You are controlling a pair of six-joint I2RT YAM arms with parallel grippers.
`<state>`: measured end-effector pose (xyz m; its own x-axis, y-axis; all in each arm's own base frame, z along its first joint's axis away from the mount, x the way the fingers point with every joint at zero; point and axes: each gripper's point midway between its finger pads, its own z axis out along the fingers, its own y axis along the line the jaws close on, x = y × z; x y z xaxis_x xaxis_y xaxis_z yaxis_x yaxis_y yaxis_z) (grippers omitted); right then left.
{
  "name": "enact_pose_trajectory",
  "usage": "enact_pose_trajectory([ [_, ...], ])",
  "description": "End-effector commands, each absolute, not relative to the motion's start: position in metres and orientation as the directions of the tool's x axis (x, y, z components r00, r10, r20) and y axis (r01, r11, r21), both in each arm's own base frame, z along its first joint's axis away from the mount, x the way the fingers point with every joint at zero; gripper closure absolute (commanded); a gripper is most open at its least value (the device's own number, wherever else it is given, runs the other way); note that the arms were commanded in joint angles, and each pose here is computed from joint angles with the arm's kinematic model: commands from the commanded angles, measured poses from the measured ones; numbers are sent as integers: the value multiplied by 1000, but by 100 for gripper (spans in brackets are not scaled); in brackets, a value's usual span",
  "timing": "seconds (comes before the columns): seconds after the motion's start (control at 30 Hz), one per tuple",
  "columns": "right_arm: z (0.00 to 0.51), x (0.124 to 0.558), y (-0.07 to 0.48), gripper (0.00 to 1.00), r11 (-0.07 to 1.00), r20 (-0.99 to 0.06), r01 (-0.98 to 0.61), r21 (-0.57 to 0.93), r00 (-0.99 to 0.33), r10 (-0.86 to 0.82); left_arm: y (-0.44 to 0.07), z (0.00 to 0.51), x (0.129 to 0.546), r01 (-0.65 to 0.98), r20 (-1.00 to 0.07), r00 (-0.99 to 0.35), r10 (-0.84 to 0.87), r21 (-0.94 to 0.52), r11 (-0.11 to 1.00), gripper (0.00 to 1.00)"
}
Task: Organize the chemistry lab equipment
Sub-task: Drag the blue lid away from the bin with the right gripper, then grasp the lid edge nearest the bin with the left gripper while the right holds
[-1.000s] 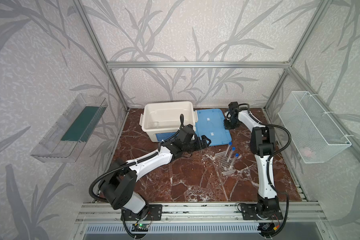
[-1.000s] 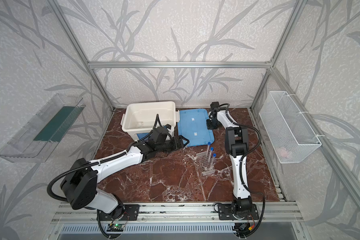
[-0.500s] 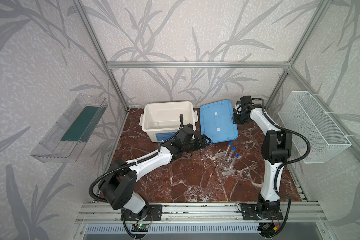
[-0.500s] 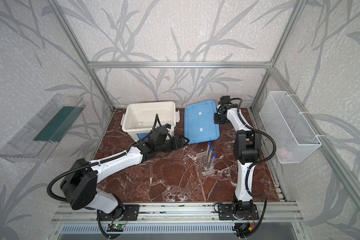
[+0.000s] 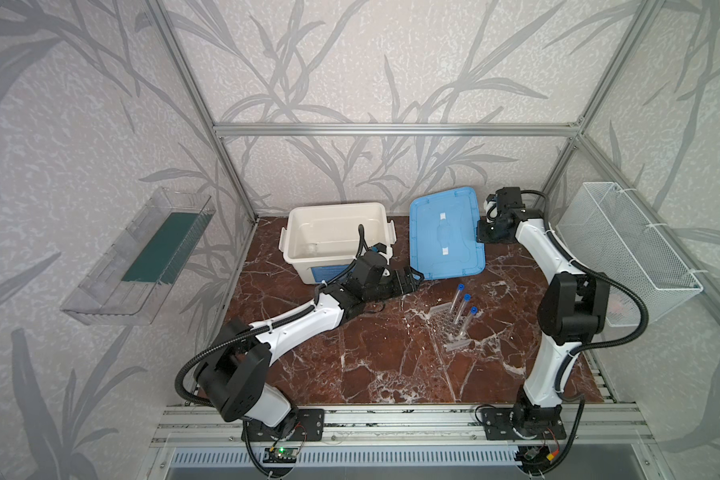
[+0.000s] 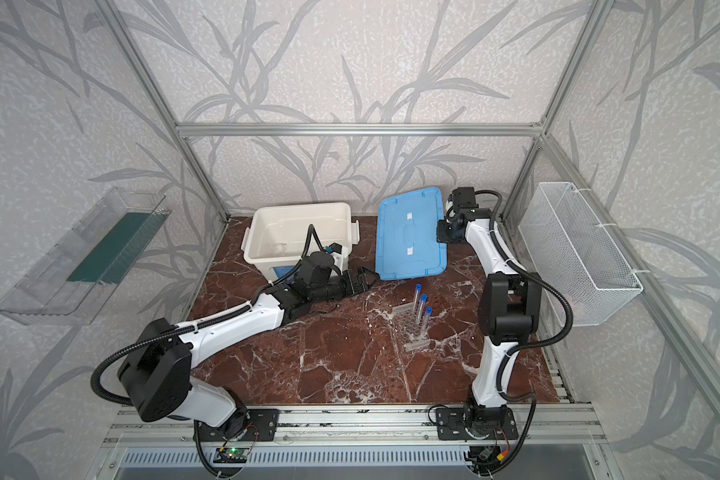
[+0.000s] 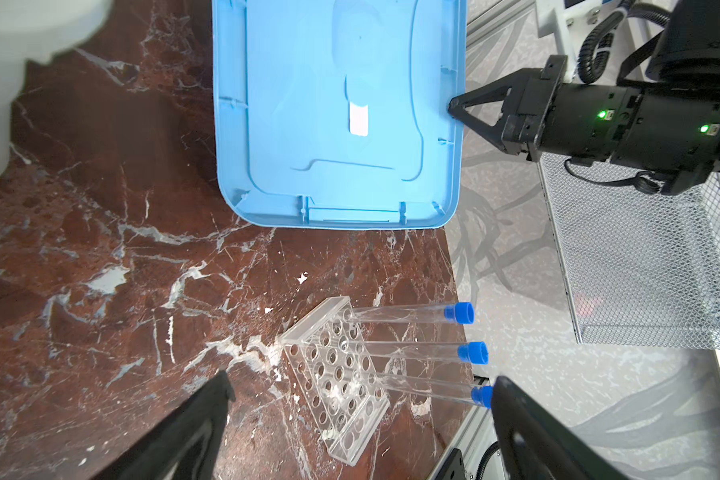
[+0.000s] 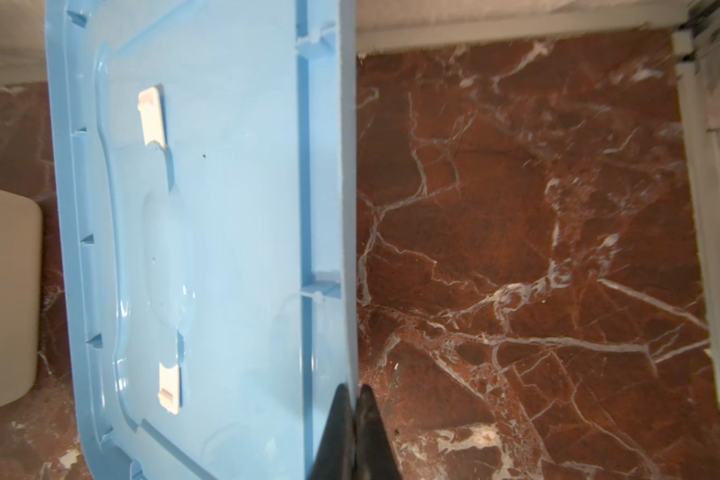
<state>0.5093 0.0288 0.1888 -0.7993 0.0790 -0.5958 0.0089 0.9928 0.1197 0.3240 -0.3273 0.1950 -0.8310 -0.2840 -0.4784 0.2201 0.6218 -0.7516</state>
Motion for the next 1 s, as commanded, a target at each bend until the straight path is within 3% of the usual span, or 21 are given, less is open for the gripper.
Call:
enact_pose_trajectory([
  [0.0, 245, 511, 30, 100, 990, -711, -7, 143, -696, 98, -332, 220, 330, 314, -557, -783, -278, -739, 597, 1],
  [0.13, 272, 499, 34, 100, 984, -749, -22, 176, -652, 119, -331, 229, 336, 351, -600, -755, -265, -711, 609, 1],
  [0.33, 330, 472, 41, 100, 966, -811, -71, 248, -561, 167, -335, 261, 329, 489, -666, -677, -314, -725, 484, 1],
  [0.57, 378, 427, 58, 100, 926, -845, -162, 340, -486, 225, -321, 289, 327, 558, -743, -602, -294, -654, 510, 1],
  [0.73, 391, 405, 71, 100, 883, -838, -221, 414, -471, 275, -313, 335, 319, 621, -779, -534, -328, -625, 473, 1],
  [0.87, 394, 393, 78, 100, 852, -829, -252, 460, -466, 310, -297, 350, 321, 590, -798, -497, -340, -598, 543, 1],
  [0.97, 391, 387, 82, 100, 833, -819, -267, 484, -472, 325, -289, 359, 318, 598, -800, -482, -359, -599, 532, 4],
])
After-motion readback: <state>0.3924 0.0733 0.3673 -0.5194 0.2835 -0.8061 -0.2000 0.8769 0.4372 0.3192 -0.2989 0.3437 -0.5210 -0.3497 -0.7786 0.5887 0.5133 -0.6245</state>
